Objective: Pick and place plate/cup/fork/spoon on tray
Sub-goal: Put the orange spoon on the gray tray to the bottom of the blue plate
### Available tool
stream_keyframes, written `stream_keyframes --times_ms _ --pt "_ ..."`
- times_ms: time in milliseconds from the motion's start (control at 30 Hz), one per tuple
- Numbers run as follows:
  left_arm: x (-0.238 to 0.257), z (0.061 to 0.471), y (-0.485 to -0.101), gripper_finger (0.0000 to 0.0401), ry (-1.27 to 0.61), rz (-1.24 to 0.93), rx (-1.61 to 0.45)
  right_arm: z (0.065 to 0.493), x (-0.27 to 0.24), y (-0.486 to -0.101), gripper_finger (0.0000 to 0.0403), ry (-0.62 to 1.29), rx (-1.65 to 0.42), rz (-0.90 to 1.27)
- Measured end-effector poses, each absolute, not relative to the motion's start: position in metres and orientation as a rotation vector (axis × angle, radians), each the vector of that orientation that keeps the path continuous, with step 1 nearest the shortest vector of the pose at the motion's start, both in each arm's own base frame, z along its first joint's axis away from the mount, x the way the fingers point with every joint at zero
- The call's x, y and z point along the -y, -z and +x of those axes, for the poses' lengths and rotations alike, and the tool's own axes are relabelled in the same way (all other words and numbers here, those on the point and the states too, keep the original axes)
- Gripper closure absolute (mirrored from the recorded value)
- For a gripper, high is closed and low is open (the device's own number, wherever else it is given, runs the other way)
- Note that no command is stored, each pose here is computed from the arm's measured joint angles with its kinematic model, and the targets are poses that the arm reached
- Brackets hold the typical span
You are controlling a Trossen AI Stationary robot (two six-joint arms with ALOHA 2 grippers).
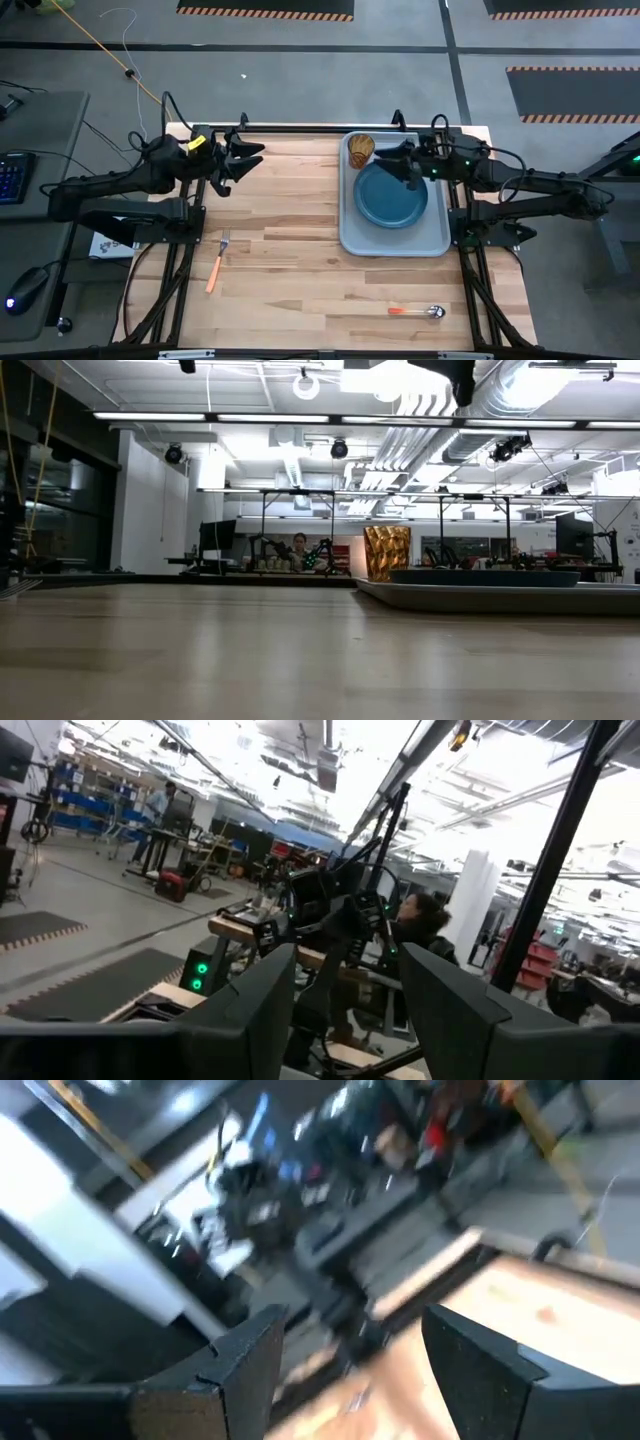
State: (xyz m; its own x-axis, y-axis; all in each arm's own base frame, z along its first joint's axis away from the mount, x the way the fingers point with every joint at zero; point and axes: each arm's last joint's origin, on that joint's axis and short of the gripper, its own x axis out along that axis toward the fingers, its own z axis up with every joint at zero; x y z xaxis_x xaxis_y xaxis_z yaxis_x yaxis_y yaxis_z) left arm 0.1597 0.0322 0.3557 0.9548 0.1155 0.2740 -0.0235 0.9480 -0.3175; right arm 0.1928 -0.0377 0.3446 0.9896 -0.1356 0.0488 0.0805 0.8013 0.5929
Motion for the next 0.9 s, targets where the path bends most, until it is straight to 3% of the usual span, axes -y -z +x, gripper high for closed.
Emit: stream_keyframes --times_ms 167,367,667,900 --pt "-0.032 0.160 -0.356 0.0229 -0.072 -0.320 0.295 0.194 0.020 -0.342 0.0171 -0.004 -0.345 0.763" --pt "-0.033 0.160 -0.356 0.0229 -0.082 -0.320 0.297 0.181 -0.027 -0.304 0.0171 -0.020 -0.899 0.895" --pt "-0.033 0.160 -0.356 0.0229 -0.086 -0.320 0.297 0.154 -0.121 -0.233 0.0171 -0.050 -1.244 1.087" --pt "-0.033 0.160 -0.355 0.0229 -0.086 -0.321 0.292 0.153 -0.171 -0.212 0.0171 0.012 -1.438 1.022"
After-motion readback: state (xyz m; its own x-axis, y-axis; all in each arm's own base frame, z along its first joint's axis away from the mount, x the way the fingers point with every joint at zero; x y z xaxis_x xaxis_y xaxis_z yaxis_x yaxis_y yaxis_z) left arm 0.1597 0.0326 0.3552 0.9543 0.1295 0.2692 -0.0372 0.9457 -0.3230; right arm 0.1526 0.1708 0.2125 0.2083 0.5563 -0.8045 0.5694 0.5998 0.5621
